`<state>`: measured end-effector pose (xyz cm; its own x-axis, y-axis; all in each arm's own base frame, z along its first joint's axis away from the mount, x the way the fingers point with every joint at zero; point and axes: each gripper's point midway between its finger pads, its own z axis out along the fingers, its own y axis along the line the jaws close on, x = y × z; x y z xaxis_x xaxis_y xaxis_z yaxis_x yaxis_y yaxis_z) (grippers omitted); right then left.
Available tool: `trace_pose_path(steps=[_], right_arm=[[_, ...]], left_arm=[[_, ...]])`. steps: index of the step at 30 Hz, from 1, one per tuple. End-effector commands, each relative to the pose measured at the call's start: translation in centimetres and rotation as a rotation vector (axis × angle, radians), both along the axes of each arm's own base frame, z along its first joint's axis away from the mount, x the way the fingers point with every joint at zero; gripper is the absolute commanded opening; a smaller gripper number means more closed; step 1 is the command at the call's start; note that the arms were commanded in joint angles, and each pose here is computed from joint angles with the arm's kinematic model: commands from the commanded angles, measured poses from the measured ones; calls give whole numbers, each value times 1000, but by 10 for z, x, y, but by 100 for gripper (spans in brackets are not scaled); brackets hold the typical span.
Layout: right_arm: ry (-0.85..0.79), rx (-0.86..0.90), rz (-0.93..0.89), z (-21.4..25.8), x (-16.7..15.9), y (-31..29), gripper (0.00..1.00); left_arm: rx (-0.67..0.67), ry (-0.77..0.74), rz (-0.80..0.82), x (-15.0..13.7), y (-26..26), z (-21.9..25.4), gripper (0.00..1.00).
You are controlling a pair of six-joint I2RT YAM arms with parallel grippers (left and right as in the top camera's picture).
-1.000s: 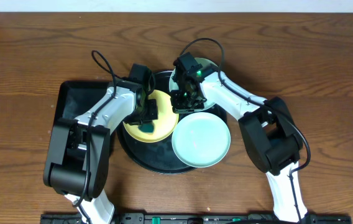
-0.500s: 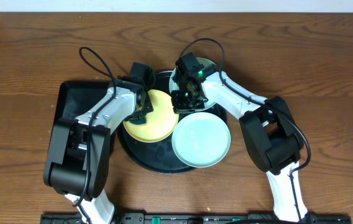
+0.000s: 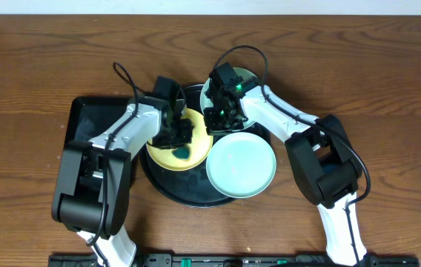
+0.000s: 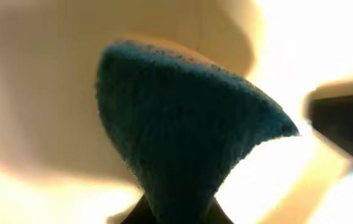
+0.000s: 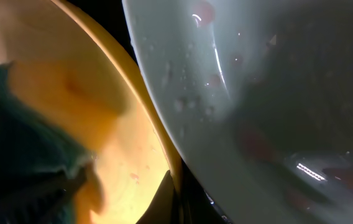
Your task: Clean dirty plates on tray and stack at the side
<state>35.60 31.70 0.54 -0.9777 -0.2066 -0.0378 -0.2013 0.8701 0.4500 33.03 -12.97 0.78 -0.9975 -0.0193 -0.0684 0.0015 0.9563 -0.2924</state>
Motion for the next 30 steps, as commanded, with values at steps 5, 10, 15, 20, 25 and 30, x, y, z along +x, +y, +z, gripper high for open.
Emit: trace_pose_path(steps=[5, 10, 15, 20, 25, 30], right_arm=[[33, -25, 15, -15, -9, -4, 1], [32, -29, 14, -16, -9, -5, 1], [26, -70, -25, -19, -6, -11, 1], [24, -70, -15, -19, -8, -8, 1], [1, -59, 16, -14, -9, -2, 1], [-141, -78, 63, 19, 4, 6, 1]], left_arm=[[270, -156, 273, 45, 63, -5, 7], [440, -253, 377, 61, 100, 32, 8], [388, -310, 389, 61, 98, 97, 7], [357, -291, 409, 30, 119, 143, 7], [405, -212, 488, 0, 170, 150, 8], [422, -166, 594, -11, 206, 145, 8]])
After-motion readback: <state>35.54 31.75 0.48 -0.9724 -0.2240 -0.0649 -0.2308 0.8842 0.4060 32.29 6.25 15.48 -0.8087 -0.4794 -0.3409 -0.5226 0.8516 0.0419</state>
